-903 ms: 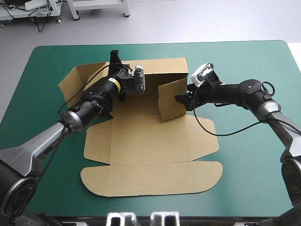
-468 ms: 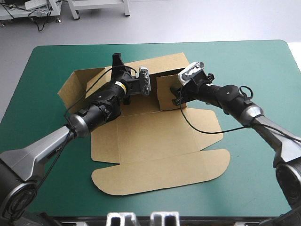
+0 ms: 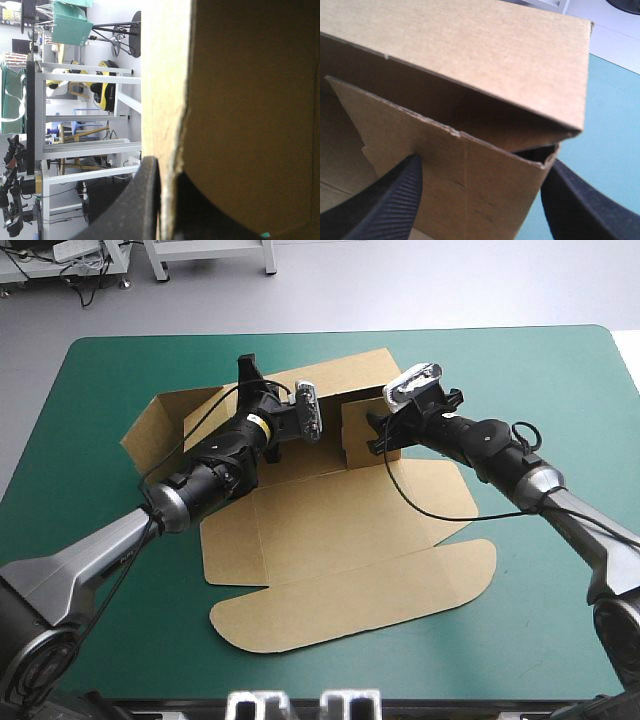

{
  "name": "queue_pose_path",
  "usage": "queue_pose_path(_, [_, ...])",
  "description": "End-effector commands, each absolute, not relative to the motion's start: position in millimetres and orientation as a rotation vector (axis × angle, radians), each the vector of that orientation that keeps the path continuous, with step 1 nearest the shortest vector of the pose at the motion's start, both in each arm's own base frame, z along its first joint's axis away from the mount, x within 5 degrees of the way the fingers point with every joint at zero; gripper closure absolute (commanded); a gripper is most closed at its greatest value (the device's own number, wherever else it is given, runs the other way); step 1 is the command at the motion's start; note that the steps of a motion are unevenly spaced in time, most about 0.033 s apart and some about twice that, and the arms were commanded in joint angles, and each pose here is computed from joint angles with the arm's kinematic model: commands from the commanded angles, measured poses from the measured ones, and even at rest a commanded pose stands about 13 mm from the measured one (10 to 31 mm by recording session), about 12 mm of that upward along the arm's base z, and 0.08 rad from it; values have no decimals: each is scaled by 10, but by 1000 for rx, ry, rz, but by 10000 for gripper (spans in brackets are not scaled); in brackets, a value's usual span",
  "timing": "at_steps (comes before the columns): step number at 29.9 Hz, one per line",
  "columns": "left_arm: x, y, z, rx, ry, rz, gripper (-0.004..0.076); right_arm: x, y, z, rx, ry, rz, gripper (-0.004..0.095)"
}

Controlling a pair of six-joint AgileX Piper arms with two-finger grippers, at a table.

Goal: Fold the box

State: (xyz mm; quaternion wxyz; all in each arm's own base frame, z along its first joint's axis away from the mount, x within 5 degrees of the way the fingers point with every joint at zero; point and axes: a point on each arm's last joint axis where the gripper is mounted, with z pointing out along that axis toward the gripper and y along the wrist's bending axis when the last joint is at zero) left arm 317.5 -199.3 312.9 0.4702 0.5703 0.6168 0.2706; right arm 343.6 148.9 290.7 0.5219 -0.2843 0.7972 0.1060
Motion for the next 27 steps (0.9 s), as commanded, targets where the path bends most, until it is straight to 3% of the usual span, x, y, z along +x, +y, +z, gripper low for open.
queue_pose_path(1, [3075,-2076,3328,1349,1439,545,733,3443,1434,3168,-607,1837,219,374])
queue_pose_path(7, [3071,-2029,3394,1351,1407,585,733,3506,1283,3145,-563,1864,220,631])
queue_pose_path(14, [3135,-1930,3394,1325,1435,598,733,3495,1125,3087,-598,1941,383,908])
queue_pose_path(22, [3095,-2071,3427,1362,1310,473,720,3467,1136,3075,-633,1952,434,928])
queue_pose_path(27, [3090,-2083,3430,1356,1308,454,541,3479,1131,3093,-602,1951,438,927])
